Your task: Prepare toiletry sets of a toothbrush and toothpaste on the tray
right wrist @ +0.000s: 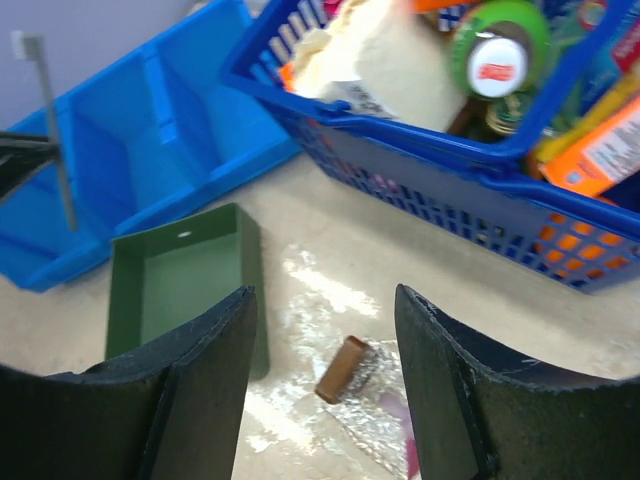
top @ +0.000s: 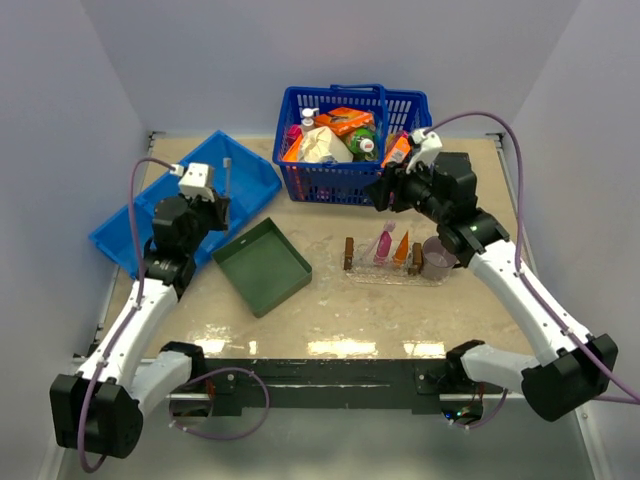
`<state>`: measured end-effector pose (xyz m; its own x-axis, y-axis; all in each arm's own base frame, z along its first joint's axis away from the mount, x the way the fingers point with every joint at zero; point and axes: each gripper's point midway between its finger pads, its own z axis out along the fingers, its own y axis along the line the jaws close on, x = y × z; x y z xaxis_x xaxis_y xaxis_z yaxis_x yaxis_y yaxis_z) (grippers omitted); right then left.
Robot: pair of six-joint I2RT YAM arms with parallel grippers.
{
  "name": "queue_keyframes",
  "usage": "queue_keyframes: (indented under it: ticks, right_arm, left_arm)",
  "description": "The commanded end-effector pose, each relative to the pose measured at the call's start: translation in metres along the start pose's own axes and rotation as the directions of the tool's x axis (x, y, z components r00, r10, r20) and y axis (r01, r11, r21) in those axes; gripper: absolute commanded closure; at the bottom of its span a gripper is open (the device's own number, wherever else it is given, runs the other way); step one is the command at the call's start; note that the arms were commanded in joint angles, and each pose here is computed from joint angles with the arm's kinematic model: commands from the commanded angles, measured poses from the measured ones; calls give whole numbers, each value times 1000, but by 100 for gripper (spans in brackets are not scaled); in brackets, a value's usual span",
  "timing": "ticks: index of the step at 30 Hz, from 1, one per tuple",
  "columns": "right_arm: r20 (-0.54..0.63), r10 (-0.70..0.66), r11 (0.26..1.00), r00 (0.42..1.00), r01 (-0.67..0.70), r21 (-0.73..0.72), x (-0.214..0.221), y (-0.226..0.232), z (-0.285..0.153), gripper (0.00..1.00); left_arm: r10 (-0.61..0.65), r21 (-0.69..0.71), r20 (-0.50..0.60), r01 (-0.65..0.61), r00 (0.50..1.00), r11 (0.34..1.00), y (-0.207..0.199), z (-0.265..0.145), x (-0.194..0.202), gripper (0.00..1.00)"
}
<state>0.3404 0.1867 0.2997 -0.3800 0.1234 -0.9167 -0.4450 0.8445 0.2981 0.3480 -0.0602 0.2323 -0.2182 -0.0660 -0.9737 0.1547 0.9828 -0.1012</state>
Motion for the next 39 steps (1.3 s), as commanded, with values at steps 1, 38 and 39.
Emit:
queue_keyframes:
  ticks: [1,38,39]
  right_arm:
    - [61,-23,986,998,33,-164,-28,45,-1,38]
    - [-41,35,853,999,-51,-519,-14,144,31,36]
    - [-42,30,853,999,-47,-519,-13,144,31,36]
  left_arm:
    - [26,323,140,-70,990,944,-72,-2,-43,100]
    - [-31,840,-30,42,999,541,-201,-51,6,100]
    - [-32,840,-25,39,999,541,-201,-51,5,100]
